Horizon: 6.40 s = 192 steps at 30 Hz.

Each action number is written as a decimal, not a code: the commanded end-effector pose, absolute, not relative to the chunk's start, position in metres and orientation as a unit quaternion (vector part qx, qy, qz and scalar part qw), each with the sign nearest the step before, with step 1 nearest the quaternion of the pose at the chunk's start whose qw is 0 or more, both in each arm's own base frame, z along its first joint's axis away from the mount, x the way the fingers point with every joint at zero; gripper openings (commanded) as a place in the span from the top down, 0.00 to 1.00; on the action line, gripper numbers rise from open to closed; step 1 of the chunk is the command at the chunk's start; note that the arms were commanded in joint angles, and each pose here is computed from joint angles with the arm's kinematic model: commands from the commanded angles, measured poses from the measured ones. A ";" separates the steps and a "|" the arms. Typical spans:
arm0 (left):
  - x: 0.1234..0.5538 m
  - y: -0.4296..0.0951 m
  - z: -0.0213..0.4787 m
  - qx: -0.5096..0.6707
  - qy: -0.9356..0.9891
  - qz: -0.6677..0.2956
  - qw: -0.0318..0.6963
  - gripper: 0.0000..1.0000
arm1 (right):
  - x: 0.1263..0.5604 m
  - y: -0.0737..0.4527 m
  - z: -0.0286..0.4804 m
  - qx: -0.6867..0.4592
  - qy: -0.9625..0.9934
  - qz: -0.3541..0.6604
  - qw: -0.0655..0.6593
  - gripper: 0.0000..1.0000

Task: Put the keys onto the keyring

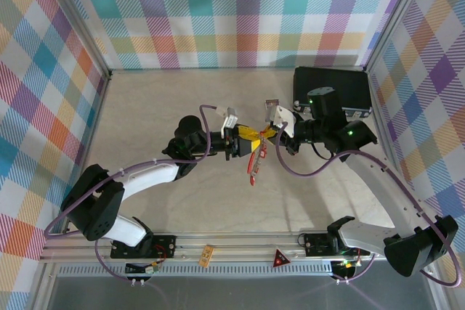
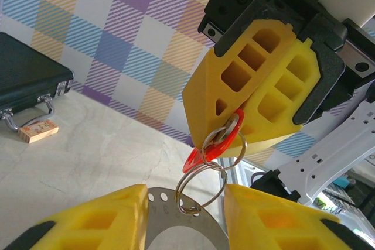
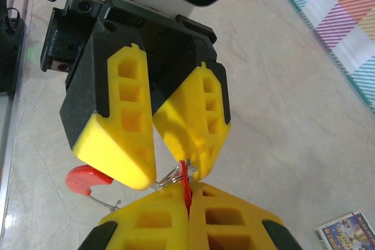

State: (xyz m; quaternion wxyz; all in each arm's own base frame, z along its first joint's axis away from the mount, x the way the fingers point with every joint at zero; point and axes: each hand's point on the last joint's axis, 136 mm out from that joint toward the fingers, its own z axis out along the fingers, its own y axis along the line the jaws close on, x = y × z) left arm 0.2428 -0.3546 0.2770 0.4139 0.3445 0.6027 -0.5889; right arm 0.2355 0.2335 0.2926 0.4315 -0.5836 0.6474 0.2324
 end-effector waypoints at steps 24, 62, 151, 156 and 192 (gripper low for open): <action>0.234 -0.357 0.301 0.368 0.566 -0.594 0.437 0.94 | 0.229 0.236 0.301 -0.590 0.627 0.235 0.451 1.00; 0.239 -0.321 0.337 0.327 0.543 -0.593 0.496 1.00 | 0.221 0.227 0.273 -0.557 0.662 0.243 0.438 1.00; 0.282 -0.203 0.338 0.105 0.654 -0.368 0.653 0.00 | 0.418 0.343 0.298 -0.475 0.678 0.280 0.486 1.00; 0.275 -0.193 0.343 0.106 0.651 -0.349 0.665 0.00 | 0.477 0.375 0.293 -0.453 0.684 0.280 0.499 1.00; 0.277 -0.182 0.334 0.089 0.653 -0.327 0.677 0.00 | 0.376 0.350 0.185 -0.452 0.737 0.278 0.418 1.00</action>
